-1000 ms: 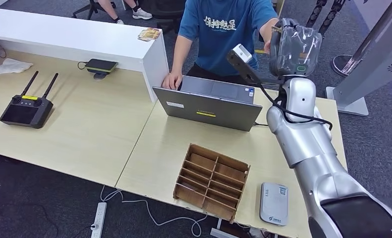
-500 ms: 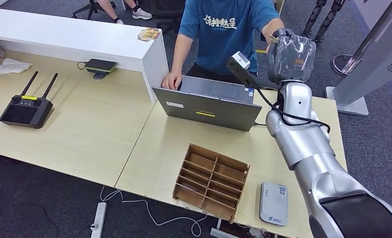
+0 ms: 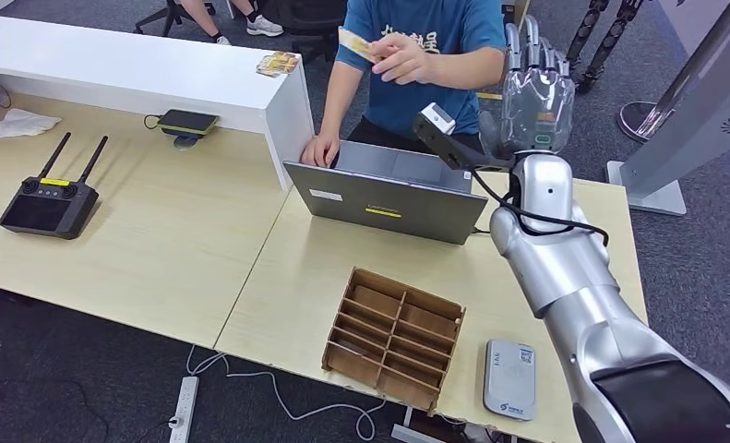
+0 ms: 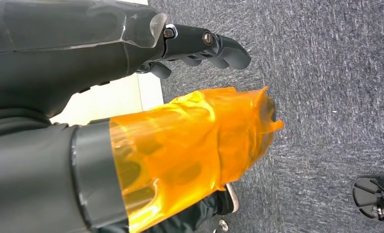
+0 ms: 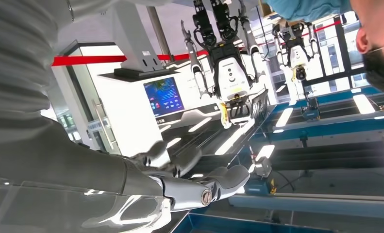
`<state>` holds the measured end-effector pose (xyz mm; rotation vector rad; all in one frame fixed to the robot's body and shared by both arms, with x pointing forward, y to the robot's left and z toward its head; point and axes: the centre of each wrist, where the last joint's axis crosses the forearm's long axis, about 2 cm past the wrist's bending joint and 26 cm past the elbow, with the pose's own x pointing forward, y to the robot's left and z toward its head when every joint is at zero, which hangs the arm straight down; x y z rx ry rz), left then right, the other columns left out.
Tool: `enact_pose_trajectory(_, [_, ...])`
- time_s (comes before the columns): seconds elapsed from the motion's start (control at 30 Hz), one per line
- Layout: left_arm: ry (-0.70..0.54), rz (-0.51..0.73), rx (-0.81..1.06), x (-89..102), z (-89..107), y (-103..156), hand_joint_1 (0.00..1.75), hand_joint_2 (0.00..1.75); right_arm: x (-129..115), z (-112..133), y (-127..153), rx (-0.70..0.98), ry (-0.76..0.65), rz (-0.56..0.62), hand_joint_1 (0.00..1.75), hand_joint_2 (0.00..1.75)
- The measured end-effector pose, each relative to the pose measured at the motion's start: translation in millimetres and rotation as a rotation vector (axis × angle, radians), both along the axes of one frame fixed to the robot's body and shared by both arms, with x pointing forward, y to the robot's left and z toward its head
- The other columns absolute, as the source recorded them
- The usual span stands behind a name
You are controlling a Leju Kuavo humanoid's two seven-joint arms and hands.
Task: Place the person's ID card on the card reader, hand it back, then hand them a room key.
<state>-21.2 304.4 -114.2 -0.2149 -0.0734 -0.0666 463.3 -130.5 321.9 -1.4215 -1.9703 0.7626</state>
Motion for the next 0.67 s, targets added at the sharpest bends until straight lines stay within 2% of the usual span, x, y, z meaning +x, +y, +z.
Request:
enact_pose_trajectory(0.27, [0.001,0.001,-0.005,-0.4,0.0,-3,0.0,0.0,-7,-8,2,0.045,-0.036,0.054,0.0,1.75])
enact_pose_trajectory(0.67, [0.003,0.015,-0.034,-1.7,0.1,-13,0.0,0.0,-37,-19,0,0.191,-0.133,0.192,0.0,1.75])
